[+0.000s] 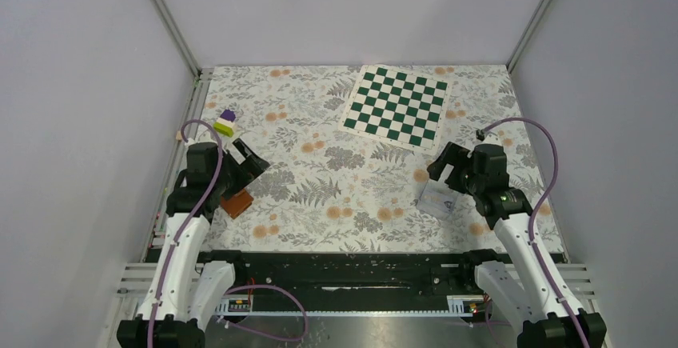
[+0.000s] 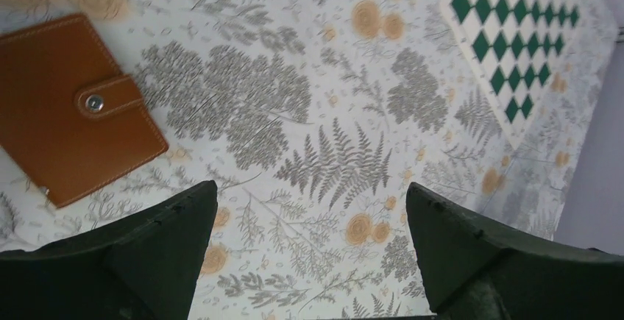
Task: Put the credit cards into the card holder
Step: Move the card holder to the center of the board.
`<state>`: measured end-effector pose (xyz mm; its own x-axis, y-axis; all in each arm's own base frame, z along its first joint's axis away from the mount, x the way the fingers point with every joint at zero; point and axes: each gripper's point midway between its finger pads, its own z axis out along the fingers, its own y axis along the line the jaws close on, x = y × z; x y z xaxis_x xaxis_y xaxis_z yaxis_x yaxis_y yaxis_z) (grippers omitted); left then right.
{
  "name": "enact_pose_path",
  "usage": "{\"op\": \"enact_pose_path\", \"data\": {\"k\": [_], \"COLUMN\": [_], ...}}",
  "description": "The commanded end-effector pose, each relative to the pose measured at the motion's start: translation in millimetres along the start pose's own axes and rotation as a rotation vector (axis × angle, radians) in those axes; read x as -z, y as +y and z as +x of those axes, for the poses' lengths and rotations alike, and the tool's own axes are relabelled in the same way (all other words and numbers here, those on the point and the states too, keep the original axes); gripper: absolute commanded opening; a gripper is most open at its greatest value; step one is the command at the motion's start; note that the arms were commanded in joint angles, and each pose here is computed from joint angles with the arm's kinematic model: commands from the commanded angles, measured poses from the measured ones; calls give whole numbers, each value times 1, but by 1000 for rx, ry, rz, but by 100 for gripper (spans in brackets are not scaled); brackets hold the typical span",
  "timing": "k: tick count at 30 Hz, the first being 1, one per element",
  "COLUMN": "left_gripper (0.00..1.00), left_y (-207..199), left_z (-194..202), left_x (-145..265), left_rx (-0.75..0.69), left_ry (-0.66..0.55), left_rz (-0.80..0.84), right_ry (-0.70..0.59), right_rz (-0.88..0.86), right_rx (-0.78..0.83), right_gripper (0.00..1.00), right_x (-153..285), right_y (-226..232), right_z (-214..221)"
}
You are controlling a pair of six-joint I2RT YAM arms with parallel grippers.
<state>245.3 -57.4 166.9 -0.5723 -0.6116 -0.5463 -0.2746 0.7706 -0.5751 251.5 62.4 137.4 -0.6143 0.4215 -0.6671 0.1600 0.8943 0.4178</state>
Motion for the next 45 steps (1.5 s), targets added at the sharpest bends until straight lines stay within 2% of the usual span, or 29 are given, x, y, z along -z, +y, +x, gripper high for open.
{"op": "enact_pose_path", "data": {"k": [1,5,9,18,26,32,39,45], "left_gripper": [99,99,99,99,99,99,93,89], "left_y": [24,50,64,103,145,162,176,184], "left_z": [-1,-6,-10,-1,0,-13,-20,-11], "left_x": [3,8,9,-20,-41,-62,-76,-81], "left_rx": [44,59,73,218,277,249,199,136], "left_ry": [31,31,53,251,314,372,451,509], "left_rz": [-179,-321,-380,-421,-587,-660,-723,-764], "right_ry": [63,112,138,157,182,184,192,209], "right_rz": [-77,-119,-148,-160,-168,-176,-172,-166], "right_rx": [-32,-48,-56,-68,-67,-59,-53,-57], "right_gripper": [99,99,98,98,98,98,99,98], "right_x": [4,3,1,-4,-10,-12,-15,-18], "right_y": [17,26,31,31,32,32,31,30], "right_z": [7,13,17,23,29,29,31,33]}}
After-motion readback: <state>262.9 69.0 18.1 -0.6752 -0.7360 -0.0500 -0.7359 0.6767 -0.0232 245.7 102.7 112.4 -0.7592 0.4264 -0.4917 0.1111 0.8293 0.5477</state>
